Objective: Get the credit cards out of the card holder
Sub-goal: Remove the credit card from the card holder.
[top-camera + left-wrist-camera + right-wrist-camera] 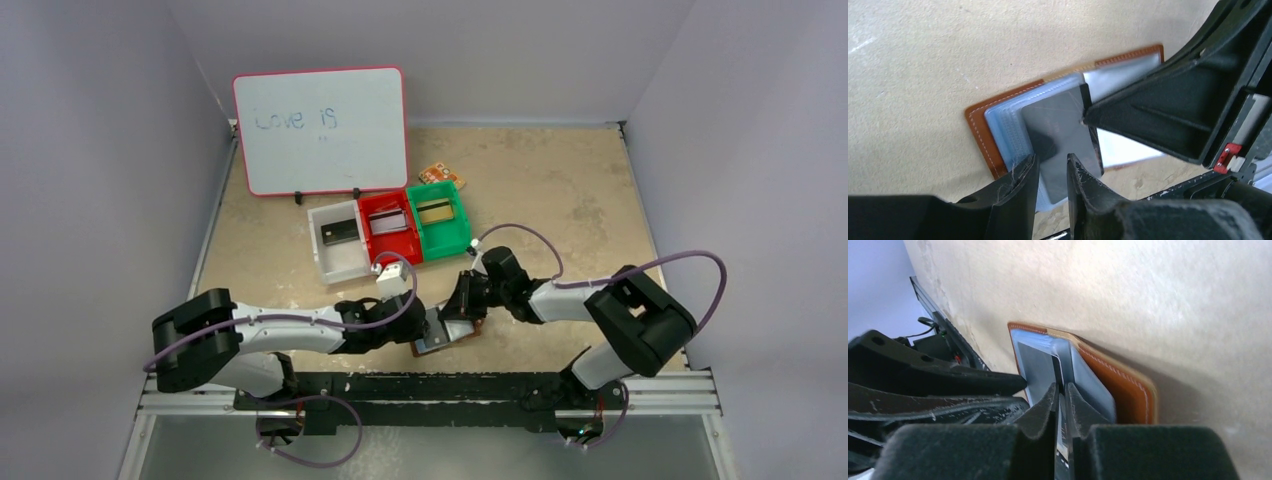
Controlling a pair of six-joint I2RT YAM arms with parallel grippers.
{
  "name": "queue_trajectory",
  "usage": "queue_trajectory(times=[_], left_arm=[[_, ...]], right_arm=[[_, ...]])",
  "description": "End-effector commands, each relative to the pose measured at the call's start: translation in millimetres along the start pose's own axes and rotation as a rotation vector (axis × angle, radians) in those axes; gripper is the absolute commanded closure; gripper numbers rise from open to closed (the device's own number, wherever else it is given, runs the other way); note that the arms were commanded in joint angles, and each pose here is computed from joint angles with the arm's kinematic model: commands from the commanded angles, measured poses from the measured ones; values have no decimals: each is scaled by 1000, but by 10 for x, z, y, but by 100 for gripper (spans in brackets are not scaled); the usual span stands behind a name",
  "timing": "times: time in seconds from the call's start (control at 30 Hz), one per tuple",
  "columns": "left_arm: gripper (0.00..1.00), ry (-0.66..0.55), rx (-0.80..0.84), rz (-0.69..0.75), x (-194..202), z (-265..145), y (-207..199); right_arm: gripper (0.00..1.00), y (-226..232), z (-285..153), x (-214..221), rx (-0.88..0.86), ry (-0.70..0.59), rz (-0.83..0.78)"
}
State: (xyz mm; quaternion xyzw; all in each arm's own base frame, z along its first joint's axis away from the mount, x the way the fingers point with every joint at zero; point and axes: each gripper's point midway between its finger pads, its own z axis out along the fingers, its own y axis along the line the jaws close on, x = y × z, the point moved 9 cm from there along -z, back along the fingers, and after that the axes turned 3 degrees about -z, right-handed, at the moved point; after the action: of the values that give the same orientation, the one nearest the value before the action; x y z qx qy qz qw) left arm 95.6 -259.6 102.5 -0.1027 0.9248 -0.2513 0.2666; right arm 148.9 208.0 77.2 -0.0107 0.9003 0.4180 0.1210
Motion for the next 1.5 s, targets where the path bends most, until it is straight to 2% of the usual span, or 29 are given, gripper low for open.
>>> queue_trajectory(times=[0.0, 0.13, 0.37, 0.43, 0.63, 0.97, 1.17, 1.37, 1.47], left_arm=[[73, -4, -58, -27, 74, -2, 191], [67, -20, -70, -18, 53, 21, 157], [66, -39, -147, 29, 45, 97, 169], [66, -33, -131, 71, 43, 105, 153], [77, -29, -179, 170, 20, 113, 155], [90, 13, -224, 204, 102, 180, 268], [98, 12, -257, 231, 105, 174, 344], [100, 16, -267, 251, 107, 180, 362], [100, 13, -262, 247, 104, 185, 349]], right_arm=[[92, 194, 67, -176, -112, 22, -103], [86, 129, 97, -139, -99, 41, -82], [75, 33, 23, 4, -109, 40, -62], [74, 12, 3, 46, -119, 44, -59], [82, -8, -56, 97, -145, 15, -33], [99, -24, -175, 80, -237, -87, 70], [100, -124, -219, 107, -199, -104, 86], [94, -159, -265, 102, -168, -118, 86], [95, -162, -276, 107, -162, -114, 77]])
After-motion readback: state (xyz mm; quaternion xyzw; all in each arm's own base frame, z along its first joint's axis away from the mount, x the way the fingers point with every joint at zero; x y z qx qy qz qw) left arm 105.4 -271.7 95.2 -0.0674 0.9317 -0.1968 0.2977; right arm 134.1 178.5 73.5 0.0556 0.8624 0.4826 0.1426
